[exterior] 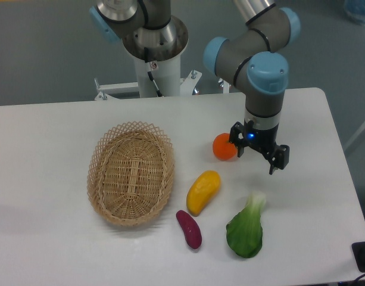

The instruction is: Place the orange on the table

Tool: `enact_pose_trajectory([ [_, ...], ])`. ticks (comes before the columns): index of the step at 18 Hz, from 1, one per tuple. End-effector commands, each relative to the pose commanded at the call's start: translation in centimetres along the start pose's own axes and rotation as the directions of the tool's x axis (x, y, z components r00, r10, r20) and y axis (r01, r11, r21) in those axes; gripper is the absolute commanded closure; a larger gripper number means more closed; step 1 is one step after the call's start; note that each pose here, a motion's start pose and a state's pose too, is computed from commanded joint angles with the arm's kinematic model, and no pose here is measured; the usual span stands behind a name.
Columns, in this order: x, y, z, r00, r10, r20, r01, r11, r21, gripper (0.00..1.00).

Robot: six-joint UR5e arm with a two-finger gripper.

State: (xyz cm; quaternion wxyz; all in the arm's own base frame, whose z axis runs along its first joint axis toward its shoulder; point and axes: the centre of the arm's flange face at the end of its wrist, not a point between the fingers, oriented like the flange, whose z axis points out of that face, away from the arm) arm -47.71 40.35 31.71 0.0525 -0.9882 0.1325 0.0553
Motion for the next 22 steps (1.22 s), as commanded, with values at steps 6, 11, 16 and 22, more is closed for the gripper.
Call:
enact_pose_trajectory([
  [6,-2.3,-0.9,-0.8,0.998,-0.008,-0.067,0.006,1.000,-0.024,0.00],
  [11,-1.9,-1.7,-0.7,0.998,0.025,-0.061,-0.027,0.999,-0.044,0.00],
  [16,-1.6,-1.7,-0.5,0.998,0.025,-0.061,-0.027,0.999,-0.045,0.00],
  [22,-1.4,-1.6,-0.3,0.998,0.020,-0.063,-0.023,0.999,-0.048,0.00],
])
